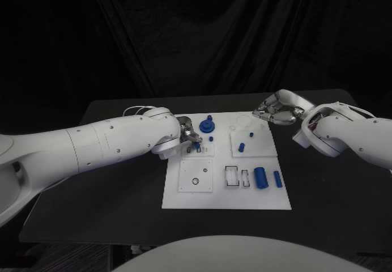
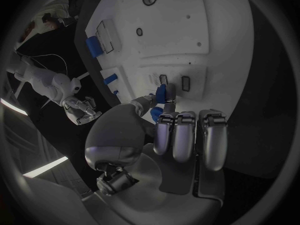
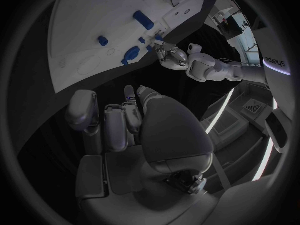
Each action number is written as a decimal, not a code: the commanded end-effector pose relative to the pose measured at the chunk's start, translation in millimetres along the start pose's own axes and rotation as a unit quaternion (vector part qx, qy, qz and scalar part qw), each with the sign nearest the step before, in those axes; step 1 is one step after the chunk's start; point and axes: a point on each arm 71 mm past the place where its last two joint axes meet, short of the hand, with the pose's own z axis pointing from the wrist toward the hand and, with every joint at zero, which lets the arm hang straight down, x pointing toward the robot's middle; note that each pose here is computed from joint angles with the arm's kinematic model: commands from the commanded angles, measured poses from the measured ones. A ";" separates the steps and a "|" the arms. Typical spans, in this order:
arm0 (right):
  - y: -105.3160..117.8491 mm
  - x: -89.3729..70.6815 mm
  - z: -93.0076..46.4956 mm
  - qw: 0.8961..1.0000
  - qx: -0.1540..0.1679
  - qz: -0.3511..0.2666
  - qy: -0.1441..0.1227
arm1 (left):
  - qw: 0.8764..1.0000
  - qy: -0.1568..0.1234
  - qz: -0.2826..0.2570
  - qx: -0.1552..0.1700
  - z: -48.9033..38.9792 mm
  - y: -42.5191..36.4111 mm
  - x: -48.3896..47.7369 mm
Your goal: Assemble the parts on the task board
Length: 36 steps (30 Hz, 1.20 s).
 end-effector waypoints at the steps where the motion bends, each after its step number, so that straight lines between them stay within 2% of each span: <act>1: -2.7 1.4 -0.8 1.000 0.014 0.002 0.008 | 1.000 0.011 0.008 0.000 0.8 0.6 3.9; 17: -3.3 2.5 -0.9 1.000 0.018 0.003 0.016 | 1.000 0.023 0.009 -0.003 2.1 4.8 12.1; 36: -4.2 3.6 -0.6 0.999 0.024 0.004 0.024 | 0.999 0.032 0.012 -0.005 0.7 9.2 14.4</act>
